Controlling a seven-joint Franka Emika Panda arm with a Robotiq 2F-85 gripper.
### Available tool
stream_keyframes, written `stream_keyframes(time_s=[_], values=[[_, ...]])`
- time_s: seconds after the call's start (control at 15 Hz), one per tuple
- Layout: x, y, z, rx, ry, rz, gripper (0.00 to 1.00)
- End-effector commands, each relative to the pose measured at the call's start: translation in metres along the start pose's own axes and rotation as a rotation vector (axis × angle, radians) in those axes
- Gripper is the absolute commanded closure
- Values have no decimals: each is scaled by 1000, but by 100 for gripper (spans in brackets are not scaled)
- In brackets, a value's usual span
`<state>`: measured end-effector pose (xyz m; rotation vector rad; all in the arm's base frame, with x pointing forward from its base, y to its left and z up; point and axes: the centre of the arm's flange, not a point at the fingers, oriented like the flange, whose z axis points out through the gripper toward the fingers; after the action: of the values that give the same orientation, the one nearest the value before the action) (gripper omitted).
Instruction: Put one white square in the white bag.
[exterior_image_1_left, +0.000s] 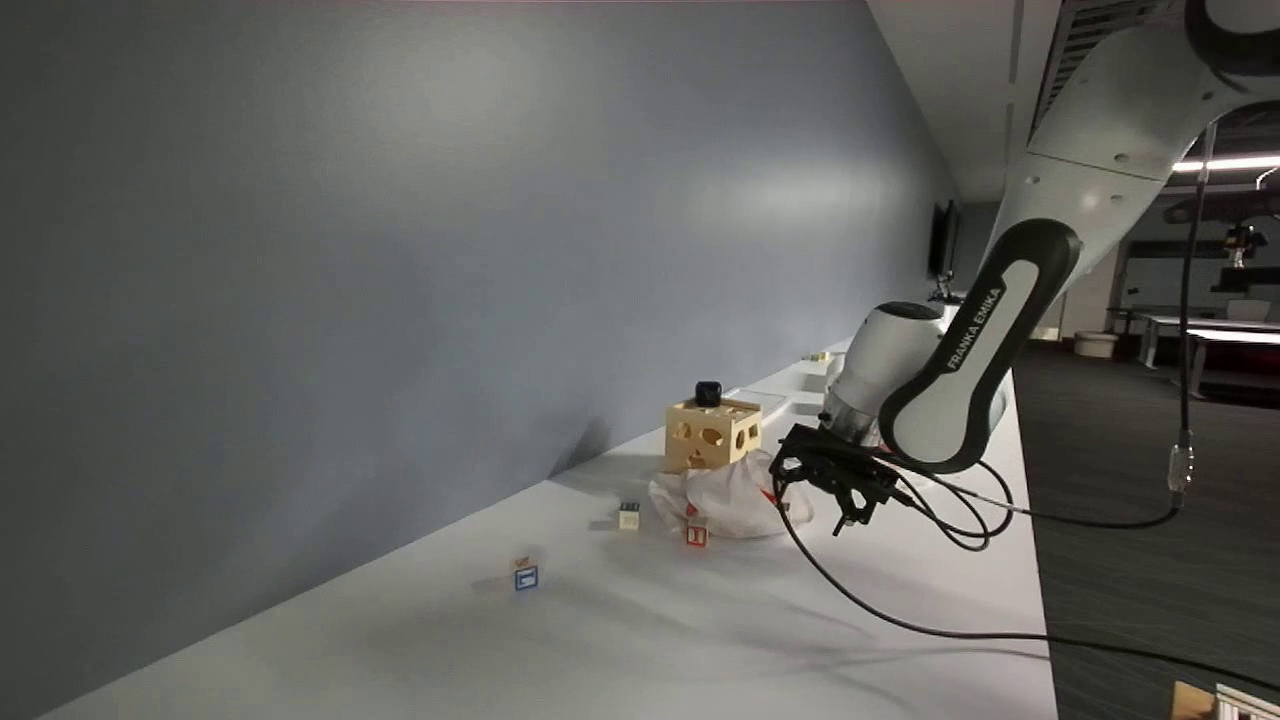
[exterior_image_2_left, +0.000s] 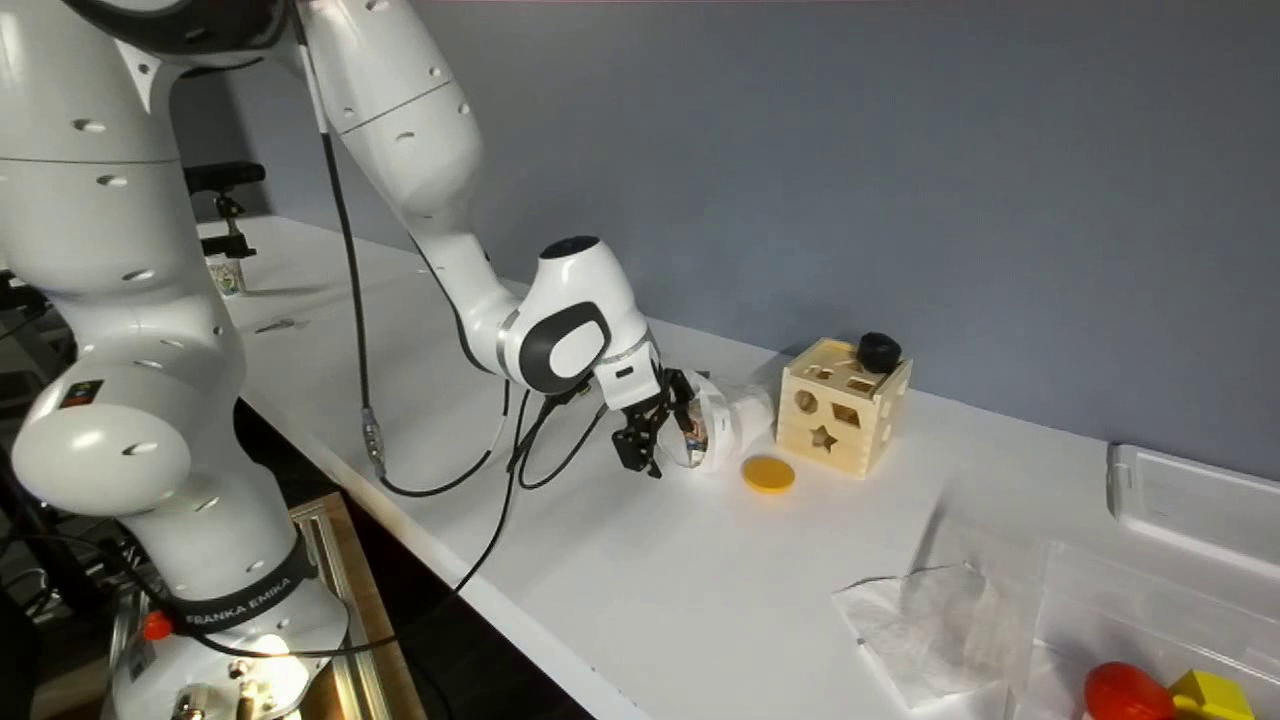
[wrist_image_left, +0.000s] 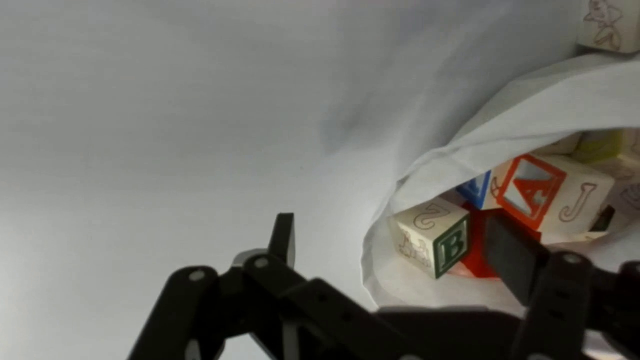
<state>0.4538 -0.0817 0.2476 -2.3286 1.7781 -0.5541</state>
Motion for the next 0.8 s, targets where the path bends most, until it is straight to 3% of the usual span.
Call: stream_keyframes(time_s=[0.0,0.4,0.73], values=[[-7,-6,17,36,-7,3,23],[-7,-12,18,74,7,1,69],[-5,-15,13,96,8,6,100]])
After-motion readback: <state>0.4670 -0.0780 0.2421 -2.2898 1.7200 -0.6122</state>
